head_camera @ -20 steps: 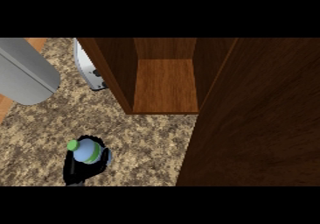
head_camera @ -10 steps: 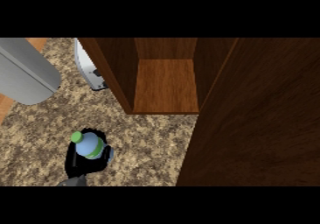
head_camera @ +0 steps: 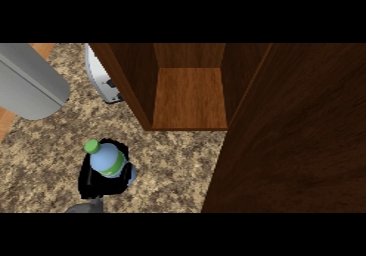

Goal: Pick up the bottled water, place it into the cabinet and close the cabinet

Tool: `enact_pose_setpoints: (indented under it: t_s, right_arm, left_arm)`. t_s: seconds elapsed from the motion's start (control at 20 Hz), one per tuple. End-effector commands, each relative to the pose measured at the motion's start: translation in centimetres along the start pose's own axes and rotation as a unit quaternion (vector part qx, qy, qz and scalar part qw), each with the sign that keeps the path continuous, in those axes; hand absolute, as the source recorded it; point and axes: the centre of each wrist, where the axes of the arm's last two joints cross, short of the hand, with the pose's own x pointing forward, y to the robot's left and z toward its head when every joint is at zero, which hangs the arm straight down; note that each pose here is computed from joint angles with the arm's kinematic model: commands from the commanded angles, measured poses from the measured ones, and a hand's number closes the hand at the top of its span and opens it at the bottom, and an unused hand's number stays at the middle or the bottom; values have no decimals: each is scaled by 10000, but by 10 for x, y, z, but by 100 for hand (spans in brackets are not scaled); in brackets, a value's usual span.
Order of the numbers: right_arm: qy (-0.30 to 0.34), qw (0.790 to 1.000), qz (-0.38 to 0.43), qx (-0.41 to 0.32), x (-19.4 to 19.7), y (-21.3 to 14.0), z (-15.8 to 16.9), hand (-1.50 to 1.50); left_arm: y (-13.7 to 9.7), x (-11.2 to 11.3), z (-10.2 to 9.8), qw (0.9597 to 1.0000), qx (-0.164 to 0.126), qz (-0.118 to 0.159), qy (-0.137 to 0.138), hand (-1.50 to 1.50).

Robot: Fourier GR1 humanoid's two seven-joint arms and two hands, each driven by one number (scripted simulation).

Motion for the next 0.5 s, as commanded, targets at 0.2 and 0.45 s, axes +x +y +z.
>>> enact_pose_setpoints:
  t_s: [0.2,0.45]
  right_arm:
    - [-209,9996,191,-27,21,-4,13,-150]
    - [-314,9993,205,32,20,-8,13,-150]
  left_arm:
    - [-60,40,-16,9997,-104,-32,-209,150]
    - [-79,46,-41,9983,-380,-231,-388,150]
